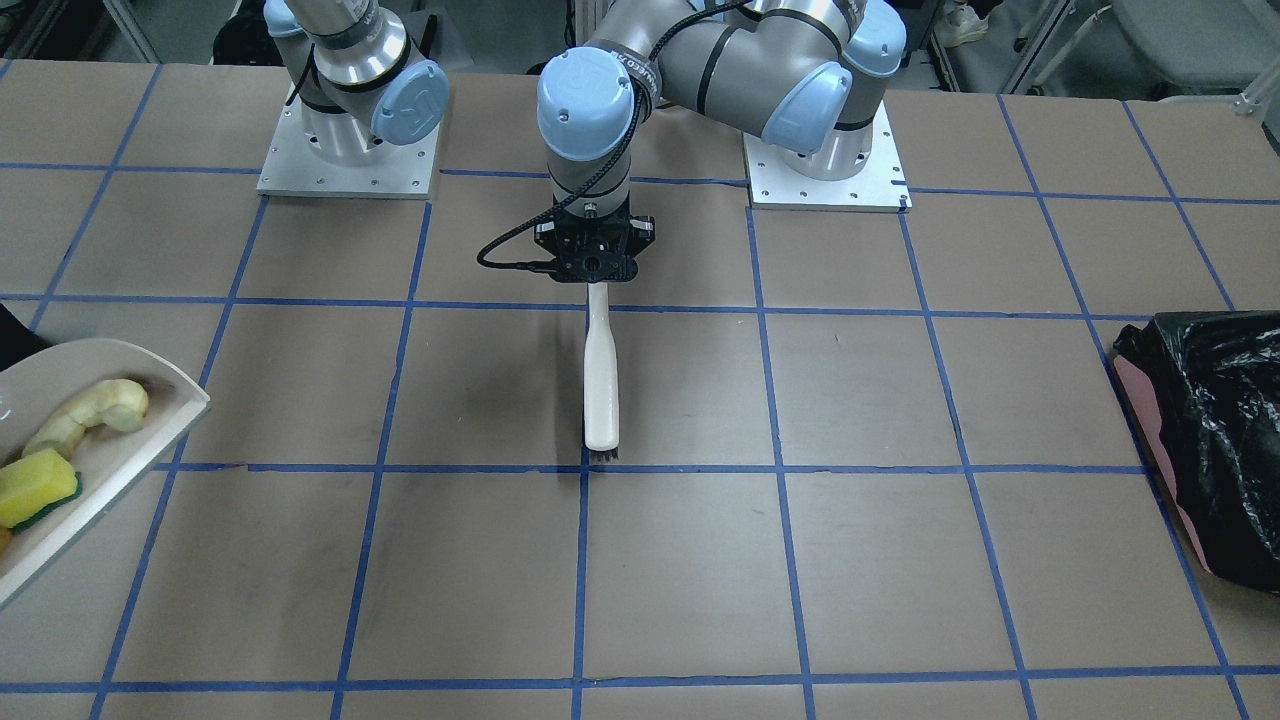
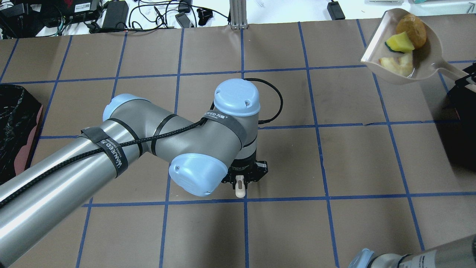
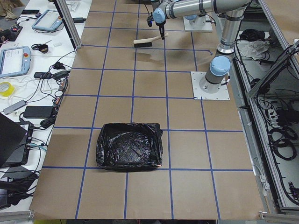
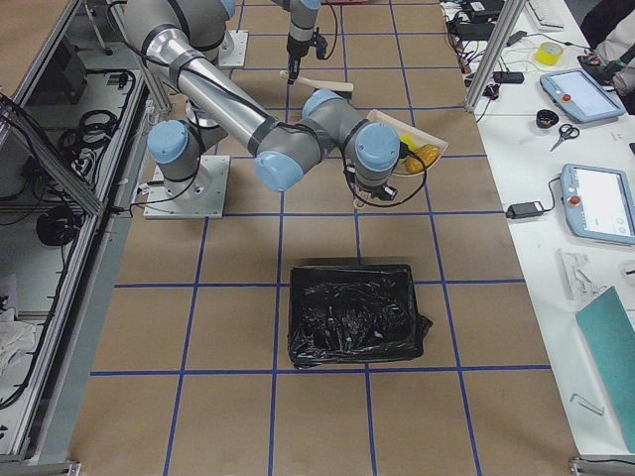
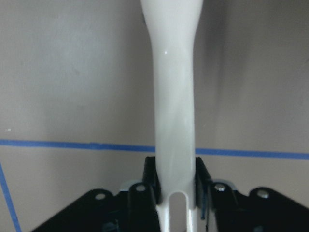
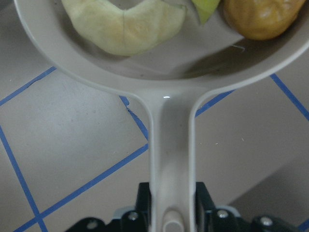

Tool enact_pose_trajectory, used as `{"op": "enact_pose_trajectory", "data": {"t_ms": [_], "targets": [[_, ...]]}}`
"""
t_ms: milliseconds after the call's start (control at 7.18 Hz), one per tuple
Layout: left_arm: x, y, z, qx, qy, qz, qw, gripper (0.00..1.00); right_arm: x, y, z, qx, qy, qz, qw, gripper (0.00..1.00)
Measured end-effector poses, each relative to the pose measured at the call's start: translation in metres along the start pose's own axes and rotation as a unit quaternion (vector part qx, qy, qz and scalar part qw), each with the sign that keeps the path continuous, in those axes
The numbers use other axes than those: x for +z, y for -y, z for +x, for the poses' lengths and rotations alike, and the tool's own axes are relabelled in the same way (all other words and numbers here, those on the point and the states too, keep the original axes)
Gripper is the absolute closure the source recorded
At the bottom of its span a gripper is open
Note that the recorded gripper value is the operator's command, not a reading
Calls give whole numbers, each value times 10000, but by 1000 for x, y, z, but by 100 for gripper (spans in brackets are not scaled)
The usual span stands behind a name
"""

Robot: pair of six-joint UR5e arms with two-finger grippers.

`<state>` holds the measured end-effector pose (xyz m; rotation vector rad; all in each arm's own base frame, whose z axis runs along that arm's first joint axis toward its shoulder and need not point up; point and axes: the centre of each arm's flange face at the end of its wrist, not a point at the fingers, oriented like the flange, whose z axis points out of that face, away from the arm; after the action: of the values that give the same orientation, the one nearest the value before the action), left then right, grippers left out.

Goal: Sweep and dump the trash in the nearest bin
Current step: 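Lift the loaded dustpan with the right gripper while the left withdraws the brush, then tip the dustpan over the black bin with the right gripper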

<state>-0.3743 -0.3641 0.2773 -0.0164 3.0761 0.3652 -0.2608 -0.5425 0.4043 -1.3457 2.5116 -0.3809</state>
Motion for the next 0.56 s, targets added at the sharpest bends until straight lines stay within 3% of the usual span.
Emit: {"op": "enact_pose_trajectory", "data": {"t_ms": [278,557], "targets": [[7,-16,11,186,66,-23,9998,100,-44,-10,8,-276,-133,-420,9986,100],[16,-27,15,451,170,-58,9988,100,-80,-60,14,-602,-125,-947,9936,100]]}}
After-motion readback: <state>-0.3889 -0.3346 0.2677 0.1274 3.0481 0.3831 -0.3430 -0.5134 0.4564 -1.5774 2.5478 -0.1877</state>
